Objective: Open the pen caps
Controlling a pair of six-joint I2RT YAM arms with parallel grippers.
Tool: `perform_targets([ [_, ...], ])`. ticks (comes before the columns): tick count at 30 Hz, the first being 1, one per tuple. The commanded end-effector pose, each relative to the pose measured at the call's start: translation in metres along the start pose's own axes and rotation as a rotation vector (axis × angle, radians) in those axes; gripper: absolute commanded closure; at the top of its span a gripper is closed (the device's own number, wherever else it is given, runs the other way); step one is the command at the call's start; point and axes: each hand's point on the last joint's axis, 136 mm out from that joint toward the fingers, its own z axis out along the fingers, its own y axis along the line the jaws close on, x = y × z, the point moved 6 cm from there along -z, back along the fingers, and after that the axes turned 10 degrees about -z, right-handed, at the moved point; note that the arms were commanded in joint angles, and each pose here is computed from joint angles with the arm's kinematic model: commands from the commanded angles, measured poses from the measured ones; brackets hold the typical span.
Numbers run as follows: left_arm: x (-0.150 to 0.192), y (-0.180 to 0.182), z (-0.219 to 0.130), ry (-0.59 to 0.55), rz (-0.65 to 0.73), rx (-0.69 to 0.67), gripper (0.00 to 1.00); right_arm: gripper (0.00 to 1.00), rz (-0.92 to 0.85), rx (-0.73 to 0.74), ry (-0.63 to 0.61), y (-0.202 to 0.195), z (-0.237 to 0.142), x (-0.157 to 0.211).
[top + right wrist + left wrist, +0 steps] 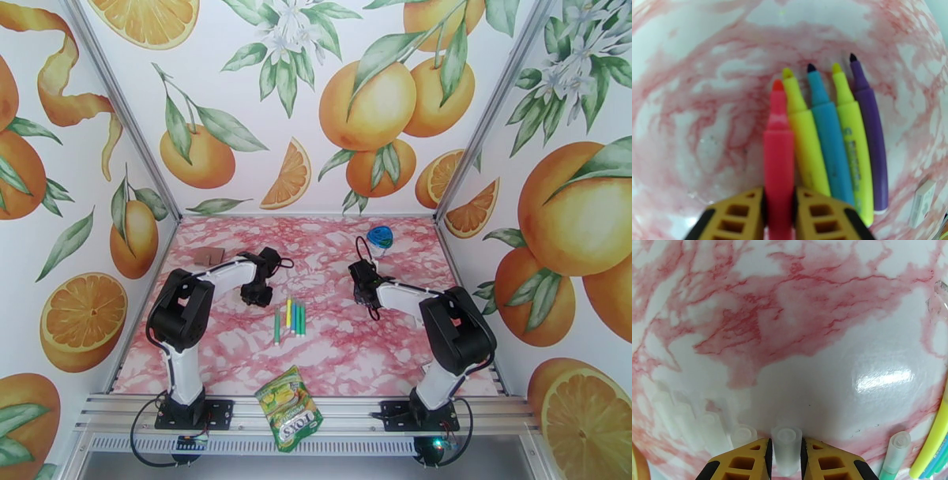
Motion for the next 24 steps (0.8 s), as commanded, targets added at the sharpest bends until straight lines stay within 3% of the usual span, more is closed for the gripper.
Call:
perform_targets([
  [1,-0.008,-0.002,-0.012,-0.031,0.012,-0.004,0.73,0.72,-0.017,0.051,0.002,-0.006,0.0,-0.004],
  [19,-0.017,0.001,-0.045,-0.13,0.001,0.029,0.69,0.71,-0.022,0.049,-0.022,-0.01,-0.014,-0.01],
  [24,-0.018,0.002,-0.048,-0.14,-0.008,0.04,0.66,0.66,-0.04,0.028,-0.056,-0.009,-0.027,-0.014],
])
